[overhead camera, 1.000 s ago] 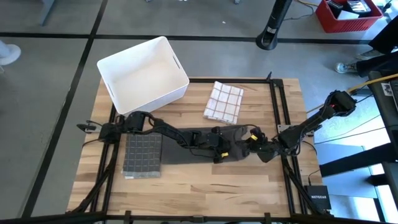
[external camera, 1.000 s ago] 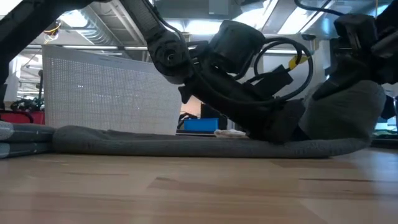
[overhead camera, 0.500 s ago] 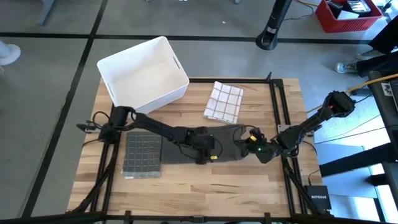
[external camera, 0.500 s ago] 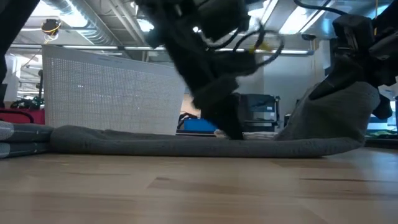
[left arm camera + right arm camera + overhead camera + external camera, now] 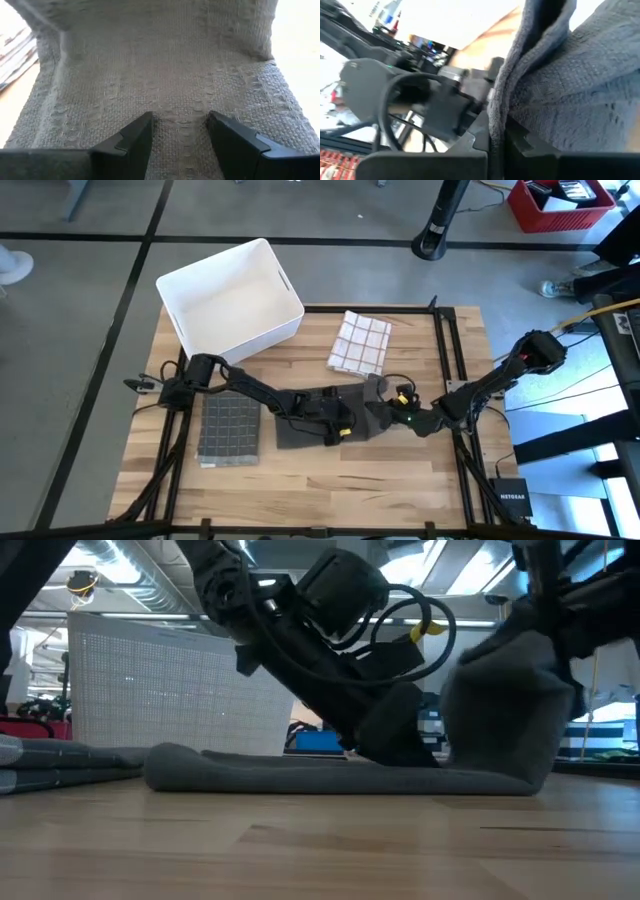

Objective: Fold towel
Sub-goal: Fold the gray towel

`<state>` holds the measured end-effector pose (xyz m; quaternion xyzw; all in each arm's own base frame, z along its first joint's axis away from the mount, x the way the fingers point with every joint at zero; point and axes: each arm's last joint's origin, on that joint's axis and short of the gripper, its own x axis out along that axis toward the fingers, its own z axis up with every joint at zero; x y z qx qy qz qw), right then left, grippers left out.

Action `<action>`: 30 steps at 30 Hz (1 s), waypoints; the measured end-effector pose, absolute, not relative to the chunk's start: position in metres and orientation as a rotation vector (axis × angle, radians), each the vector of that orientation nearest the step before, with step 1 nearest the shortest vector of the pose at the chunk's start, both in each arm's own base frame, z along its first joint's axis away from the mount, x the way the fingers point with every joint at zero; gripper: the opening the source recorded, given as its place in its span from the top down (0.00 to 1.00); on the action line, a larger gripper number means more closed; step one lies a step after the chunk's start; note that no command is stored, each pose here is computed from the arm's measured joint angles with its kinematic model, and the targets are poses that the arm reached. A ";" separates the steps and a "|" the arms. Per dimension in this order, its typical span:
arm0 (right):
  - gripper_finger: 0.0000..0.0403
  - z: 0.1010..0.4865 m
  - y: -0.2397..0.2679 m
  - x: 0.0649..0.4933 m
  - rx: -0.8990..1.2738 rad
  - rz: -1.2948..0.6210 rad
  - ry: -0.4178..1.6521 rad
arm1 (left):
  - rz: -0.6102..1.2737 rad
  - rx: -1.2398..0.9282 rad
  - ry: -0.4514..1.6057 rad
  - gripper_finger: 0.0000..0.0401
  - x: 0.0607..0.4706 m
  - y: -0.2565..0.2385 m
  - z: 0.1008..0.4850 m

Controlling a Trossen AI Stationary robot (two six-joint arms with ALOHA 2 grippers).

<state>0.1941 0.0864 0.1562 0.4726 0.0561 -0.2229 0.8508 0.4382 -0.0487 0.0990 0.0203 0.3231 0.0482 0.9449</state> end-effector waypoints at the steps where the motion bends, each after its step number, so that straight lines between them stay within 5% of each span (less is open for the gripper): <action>1: 0.95 0.156 0.086 0.197 0.997 -0.464 0.100 | 0.097 0.043 0.651 0.54 0.439 -0.049 0.099; 7: 0.94 0.156 0.082 0.212 0.983 -0.435 0.021 | 0.089 0.058 0.616 0.54 0.439 -0.049 0.106; 13: 0.94 0.155 0.081 0.214 0.942 -0.413 0.032 | 0.078 0.060 0.594 0.54 0.430 -0.052 0.154; 18: 0.94 0.155 0.082 0.214 0.929 -0.403 0.043 | 0.074 0.048 0.809 0.54 0.399 -0.065 0.175; 23: 0.94 0.155 0.082 0.214 0.914 -0.392 0.055 | 0.173 0.051 1.000 0.54 0.374 -0.079 0.149; 30: 0.94 0.166 0.089 0.230 0.915 -0.377 0.031 | 0.185 -0.031 0.825 0.54 0.374 -0.086 0.110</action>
